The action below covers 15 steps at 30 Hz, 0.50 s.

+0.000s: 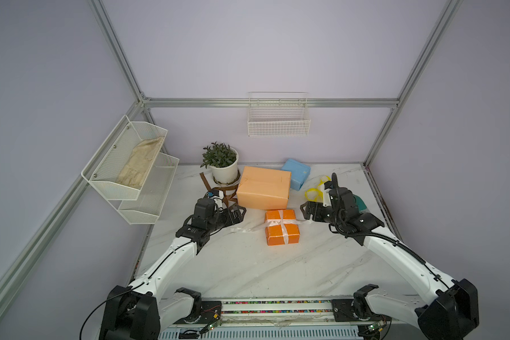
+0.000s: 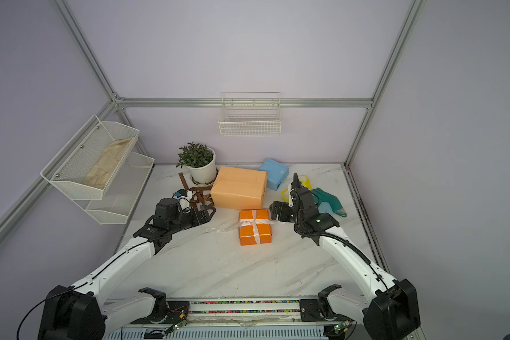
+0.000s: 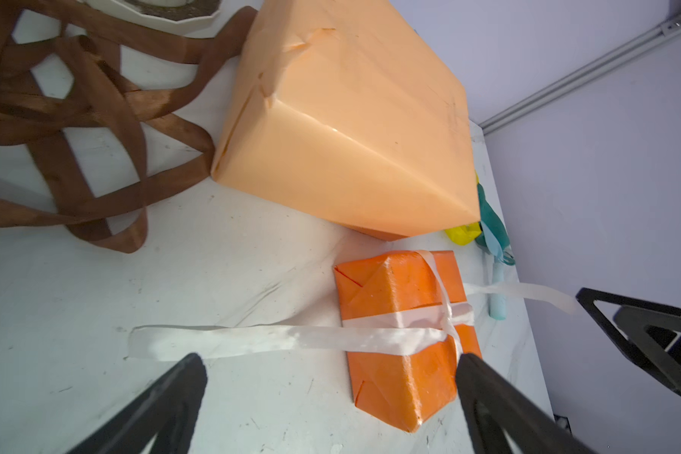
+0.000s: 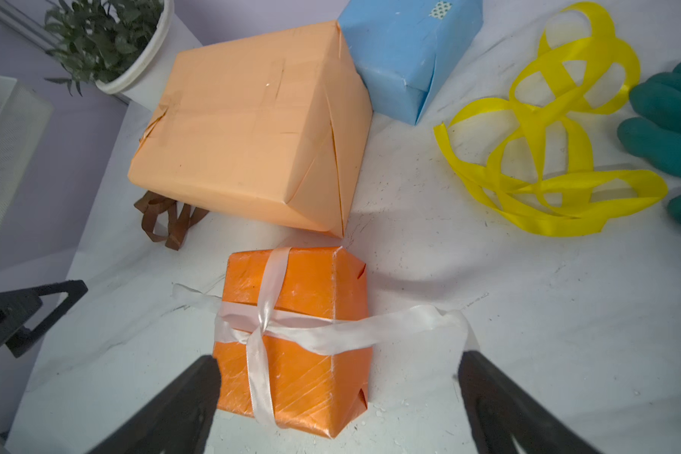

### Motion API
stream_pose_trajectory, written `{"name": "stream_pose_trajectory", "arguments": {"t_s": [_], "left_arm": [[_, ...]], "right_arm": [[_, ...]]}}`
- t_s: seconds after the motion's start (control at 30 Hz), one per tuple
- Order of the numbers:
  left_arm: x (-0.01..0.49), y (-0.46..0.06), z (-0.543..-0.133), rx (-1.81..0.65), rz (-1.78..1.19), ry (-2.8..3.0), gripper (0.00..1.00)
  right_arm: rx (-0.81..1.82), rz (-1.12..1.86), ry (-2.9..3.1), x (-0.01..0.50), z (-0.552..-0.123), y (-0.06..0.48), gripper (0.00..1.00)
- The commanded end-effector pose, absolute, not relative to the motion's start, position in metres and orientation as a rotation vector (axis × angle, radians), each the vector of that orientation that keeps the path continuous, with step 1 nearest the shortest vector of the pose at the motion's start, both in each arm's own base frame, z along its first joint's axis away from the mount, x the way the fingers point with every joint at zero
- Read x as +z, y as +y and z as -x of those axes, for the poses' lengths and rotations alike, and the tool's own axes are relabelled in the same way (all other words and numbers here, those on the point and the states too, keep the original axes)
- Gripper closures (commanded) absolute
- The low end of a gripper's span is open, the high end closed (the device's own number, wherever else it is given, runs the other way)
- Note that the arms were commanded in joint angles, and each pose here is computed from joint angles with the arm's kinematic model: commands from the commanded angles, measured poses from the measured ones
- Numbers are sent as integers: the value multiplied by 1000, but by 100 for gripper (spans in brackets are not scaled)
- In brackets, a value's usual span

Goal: Untie the ribbon bows on the gift boxes
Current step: Untie the ribbon from the gift box.

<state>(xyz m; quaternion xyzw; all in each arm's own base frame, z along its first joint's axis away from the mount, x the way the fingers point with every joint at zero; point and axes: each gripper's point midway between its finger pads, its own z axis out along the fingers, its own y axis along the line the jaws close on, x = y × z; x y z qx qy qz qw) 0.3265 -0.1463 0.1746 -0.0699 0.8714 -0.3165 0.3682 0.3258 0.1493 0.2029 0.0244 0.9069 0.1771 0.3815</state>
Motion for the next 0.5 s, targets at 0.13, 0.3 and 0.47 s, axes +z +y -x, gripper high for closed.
{"name": "stream_pose_trajectory", "arguments": {"t_s": [0.13,0.3,0.47], "left_arm": [[196,-198,-350,-839,-78,2189,0],[189,-239,-379,-923,-218,2187,0],[188,-277,-398,-1046,-332,2151,0]], "right_arm": [[-165,-119,2352,187,-319,90,3],[149,-51,2411,182,-311,131,6],[516,-38,2544,162,-275,174,13]]}}
